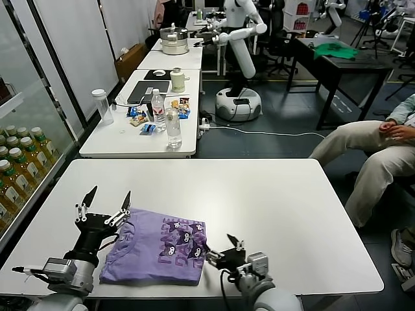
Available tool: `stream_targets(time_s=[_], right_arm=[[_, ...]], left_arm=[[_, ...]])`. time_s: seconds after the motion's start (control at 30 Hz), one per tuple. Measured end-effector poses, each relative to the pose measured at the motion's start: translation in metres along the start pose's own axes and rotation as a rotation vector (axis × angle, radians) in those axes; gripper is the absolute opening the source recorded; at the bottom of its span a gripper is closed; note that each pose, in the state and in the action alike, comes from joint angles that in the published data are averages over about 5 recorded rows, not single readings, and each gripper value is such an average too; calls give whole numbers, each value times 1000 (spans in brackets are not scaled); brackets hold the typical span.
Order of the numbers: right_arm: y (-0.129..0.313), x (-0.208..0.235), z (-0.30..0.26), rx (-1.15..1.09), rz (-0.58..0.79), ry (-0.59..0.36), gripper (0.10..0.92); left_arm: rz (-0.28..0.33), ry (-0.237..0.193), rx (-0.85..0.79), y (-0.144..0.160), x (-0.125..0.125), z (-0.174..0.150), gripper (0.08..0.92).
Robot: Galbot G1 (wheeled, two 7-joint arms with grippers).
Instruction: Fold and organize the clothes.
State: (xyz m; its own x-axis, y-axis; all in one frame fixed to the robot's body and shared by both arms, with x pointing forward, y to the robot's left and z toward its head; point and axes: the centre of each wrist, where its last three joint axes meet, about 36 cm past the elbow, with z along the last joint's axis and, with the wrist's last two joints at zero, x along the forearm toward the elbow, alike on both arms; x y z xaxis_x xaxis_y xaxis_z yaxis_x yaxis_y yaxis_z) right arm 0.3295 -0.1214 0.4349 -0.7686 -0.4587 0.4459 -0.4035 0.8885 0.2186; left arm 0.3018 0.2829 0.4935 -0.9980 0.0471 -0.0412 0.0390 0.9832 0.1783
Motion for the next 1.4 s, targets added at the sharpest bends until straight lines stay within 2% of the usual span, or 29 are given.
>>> stream_targets(time_s=[0.17,0.6,0.97,1.4], right_arm=[[11,-12,7,-39,-37,39,778],[18,-28,12,-89,-70,80,405],[-1,-25,1,-71,-31,56,128],[-81,11,-31,-25,133,-31,116]], left_arm=[[-14,0,-14,4,-1,3,823],[-25,0,-28,8,-2,7,823],[-26,-2,-37,11,-5,9,823],[1,0,-30,4,-7,19,823]])
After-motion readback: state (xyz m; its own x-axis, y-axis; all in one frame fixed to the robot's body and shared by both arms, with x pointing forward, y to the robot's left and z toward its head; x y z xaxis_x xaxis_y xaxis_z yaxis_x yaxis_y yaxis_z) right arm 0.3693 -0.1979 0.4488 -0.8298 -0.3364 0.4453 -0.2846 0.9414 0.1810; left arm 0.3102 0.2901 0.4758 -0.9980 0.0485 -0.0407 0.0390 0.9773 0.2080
